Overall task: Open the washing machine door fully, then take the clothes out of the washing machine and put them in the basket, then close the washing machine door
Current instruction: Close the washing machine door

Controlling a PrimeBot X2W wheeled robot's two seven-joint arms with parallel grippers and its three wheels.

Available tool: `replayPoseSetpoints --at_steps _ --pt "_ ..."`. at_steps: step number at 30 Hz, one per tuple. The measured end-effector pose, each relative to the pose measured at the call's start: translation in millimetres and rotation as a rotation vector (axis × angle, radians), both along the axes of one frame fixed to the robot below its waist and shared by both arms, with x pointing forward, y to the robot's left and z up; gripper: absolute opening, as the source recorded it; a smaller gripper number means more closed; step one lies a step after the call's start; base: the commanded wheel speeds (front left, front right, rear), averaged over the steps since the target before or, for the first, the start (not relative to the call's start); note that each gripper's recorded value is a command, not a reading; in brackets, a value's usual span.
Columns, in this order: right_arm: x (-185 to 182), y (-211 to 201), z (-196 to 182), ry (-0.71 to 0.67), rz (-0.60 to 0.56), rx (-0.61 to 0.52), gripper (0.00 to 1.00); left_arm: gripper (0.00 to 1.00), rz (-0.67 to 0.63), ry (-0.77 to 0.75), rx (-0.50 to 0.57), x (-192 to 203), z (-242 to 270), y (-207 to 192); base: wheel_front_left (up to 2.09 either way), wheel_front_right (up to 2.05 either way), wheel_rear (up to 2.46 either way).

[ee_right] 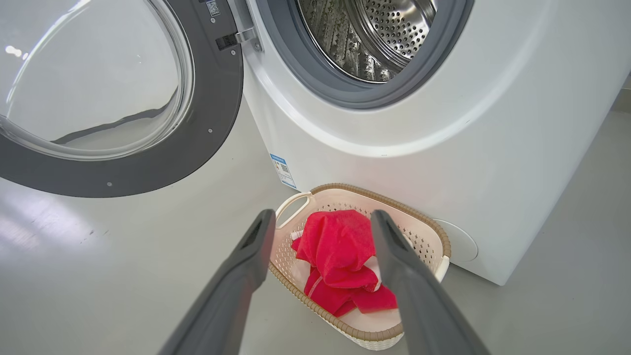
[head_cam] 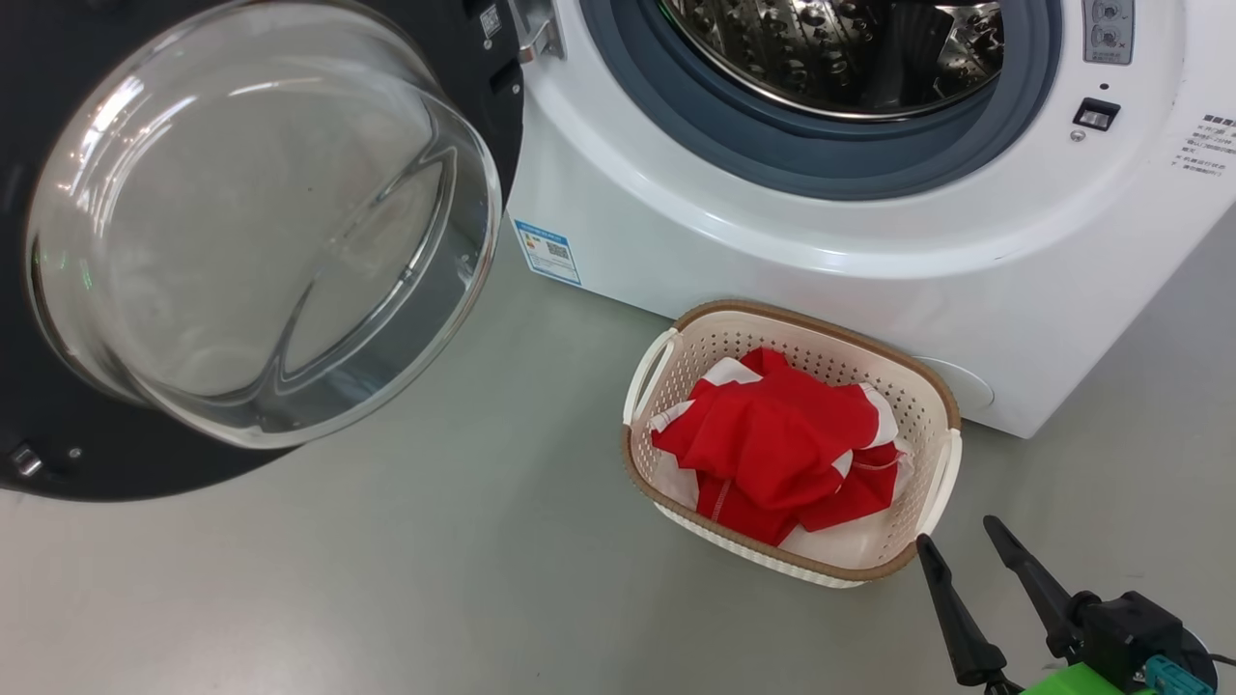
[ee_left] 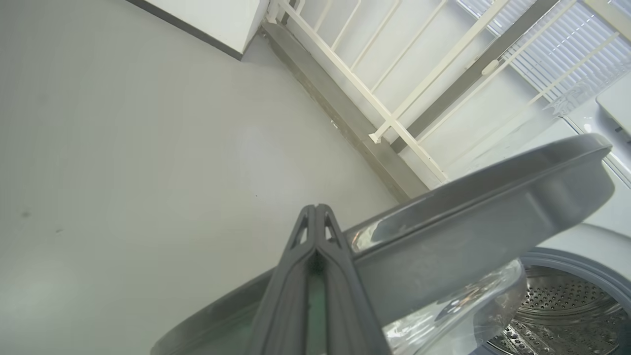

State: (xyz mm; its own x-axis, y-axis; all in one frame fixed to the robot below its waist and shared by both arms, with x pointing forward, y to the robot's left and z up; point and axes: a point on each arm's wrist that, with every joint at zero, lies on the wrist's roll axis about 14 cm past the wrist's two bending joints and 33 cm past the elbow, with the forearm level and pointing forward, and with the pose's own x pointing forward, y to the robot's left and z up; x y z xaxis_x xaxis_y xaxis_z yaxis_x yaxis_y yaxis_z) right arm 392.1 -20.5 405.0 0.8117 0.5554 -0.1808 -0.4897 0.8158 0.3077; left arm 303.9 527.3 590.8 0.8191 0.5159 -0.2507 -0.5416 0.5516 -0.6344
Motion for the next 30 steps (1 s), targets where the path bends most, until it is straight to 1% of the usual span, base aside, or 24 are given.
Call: replayPoseSetpoints --at_steps 12,18,21,30 --pt "0.7 -0.2 7.3 -0.019 -0.007 0.004 1.00 0.00 -0.093 -0.012 -0.026 -2.6 4.4 -15.1 0.00 0.00 0.00" --pt "0.3 2.3 15.2 -0.037 -0.009 0.011 1.00 0.00 -0.169 -0.020 -0.037 -6.7 5.3 -31.8 0.00 0.00 0.00" --pt "-0.8 4.3 19.8 -0.047 -0.008 0.016 1.00 0.00 -0.192 -0.026 -0.027 -9.0 7.4 -37.7 0.00 0.00 0.00" --pt "-7.8 6.0 26.0 -0.057 -0.006 0.018 1.00 0.00 -0.322 -0.024 -0.016 -14.7 14.1 -65.5 0.00 0.00 0.00"
